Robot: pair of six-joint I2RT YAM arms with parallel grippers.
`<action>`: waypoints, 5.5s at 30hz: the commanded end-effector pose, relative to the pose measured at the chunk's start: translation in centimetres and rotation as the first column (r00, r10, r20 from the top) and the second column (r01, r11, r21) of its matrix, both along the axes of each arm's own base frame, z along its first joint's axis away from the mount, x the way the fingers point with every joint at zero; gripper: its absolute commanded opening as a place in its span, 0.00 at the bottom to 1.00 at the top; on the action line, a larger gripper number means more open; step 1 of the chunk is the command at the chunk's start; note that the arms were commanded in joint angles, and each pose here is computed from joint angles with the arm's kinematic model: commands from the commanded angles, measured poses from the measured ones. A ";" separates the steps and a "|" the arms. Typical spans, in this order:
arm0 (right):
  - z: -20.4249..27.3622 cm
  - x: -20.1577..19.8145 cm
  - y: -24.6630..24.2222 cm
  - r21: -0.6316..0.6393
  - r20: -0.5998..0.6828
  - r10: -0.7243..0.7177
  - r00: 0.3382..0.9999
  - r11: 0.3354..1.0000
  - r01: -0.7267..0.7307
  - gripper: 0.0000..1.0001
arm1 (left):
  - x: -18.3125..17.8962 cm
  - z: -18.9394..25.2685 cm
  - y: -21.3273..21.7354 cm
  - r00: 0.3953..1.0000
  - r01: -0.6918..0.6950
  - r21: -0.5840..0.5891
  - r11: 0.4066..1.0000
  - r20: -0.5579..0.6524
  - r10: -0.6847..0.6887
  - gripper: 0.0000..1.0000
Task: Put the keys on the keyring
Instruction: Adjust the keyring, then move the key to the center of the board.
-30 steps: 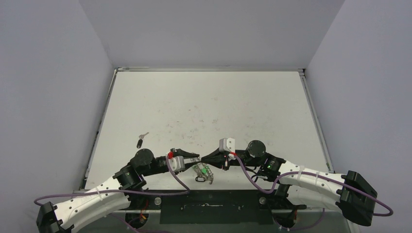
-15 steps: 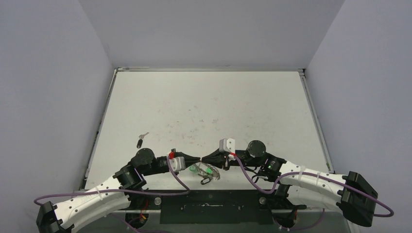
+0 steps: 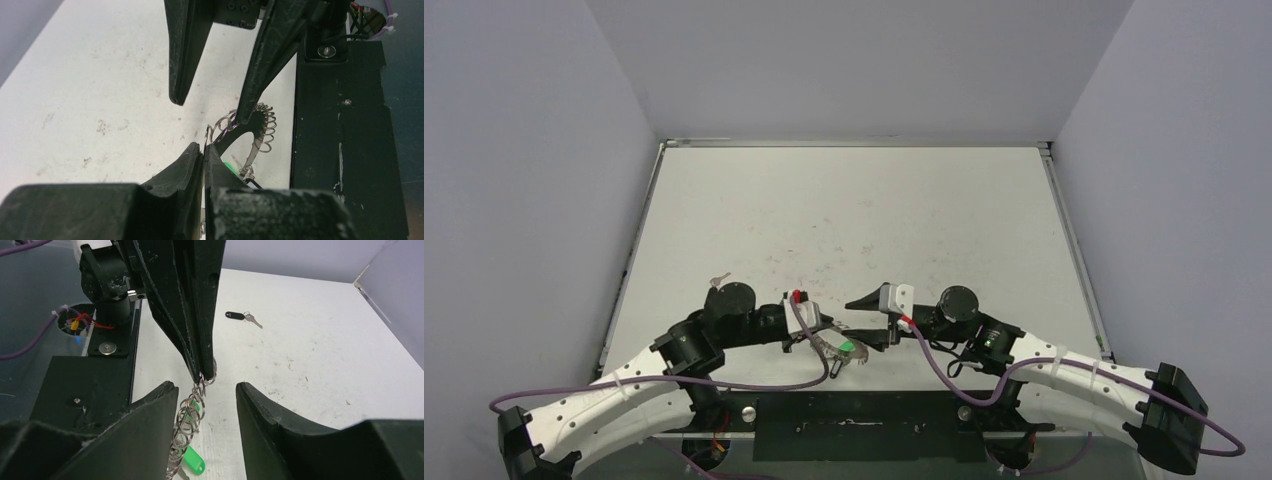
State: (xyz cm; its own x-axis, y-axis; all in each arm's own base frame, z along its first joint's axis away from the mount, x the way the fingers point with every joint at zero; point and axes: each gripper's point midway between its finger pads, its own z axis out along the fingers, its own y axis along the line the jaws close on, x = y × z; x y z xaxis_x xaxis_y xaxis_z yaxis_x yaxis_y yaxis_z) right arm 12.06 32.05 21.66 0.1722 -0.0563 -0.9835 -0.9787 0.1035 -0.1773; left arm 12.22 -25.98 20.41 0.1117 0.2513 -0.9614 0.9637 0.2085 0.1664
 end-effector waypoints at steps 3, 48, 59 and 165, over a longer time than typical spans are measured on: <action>2.5 0.6 0.4 0.006 0.078 0.004 0.997 1.000 -0.004 0.47 | 0.5 1.1 0.1 0.998 -0.023 0.111 0.994 -0.054 0.029 0.00; 0.4 0.7 2.0 0.003 0.025 0.029 0.999 1.000 -0.030 0.00 | 0.4 1.1 0.9 0.998 -0.065 0.033 0.997 -0.012 0.065 0.33; 2.1 0.0 1.7 0.139 0.010 0.048 0.999 0.989 -0.049 0.00 | -0.9 2.9 1.5 0.992 -0.023 -0.224 0.974 0.112 0.049 0.38; 2.9 6.0 1.2 0.085 -0.181 -0.235 0.955 0.964 0.254 0.84 | -3.4 3.2 3.4 0.939 0.124 -0.130 0.984 0.335 -0.074 0.00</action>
State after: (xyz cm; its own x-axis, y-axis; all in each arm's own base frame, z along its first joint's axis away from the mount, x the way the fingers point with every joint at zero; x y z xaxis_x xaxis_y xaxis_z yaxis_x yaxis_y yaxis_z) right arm 14.68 32.08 20.65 0.1058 -0.0866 -0.9906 -0.9663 0.2261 -0.1230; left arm 9.10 -22.87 20.74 0.5274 0.1266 -0.8401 0.8355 0.1025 0.5399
